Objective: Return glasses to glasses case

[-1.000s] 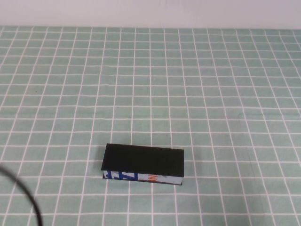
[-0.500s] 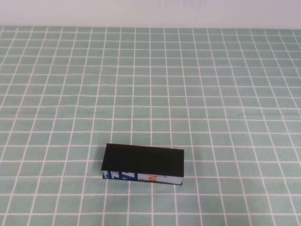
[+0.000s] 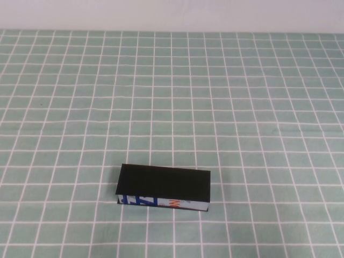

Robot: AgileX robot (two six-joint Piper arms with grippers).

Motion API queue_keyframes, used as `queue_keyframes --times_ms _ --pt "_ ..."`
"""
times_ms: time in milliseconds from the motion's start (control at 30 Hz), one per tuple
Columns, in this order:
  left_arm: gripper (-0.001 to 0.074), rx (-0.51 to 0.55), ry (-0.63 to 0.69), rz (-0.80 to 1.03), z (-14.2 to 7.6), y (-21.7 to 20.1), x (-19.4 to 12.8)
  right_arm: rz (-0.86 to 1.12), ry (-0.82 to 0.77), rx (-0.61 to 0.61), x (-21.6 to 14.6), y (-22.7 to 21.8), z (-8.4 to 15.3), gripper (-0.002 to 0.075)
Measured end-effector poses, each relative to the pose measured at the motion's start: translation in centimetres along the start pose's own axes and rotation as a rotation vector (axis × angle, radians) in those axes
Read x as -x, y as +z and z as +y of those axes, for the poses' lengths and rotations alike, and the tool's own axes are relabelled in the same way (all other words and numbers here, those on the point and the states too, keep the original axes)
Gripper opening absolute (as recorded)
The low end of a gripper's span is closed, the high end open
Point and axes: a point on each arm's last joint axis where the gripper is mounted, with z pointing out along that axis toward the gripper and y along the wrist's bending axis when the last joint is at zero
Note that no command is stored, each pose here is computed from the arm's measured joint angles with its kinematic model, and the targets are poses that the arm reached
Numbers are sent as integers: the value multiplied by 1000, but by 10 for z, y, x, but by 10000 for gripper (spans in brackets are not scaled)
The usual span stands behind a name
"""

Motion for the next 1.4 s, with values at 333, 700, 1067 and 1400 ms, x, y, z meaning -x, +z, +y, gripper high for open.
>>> queue_keyframes --times_ms 333,700,1067,1400 --pt "-2 0 -2 2 0 0 0 0 1 0 0 0 0 -11" --pt "-2 0 -2 2 0 0 0 0 1 0 0 0 0 -11" --pt "-2 0 -2 2 0 0 0 -161 7 -128 4 -24 -5 -11" --pt "-2 0 -2 2 0 0 0 -246 15 -244 4 -37 -7 -11"
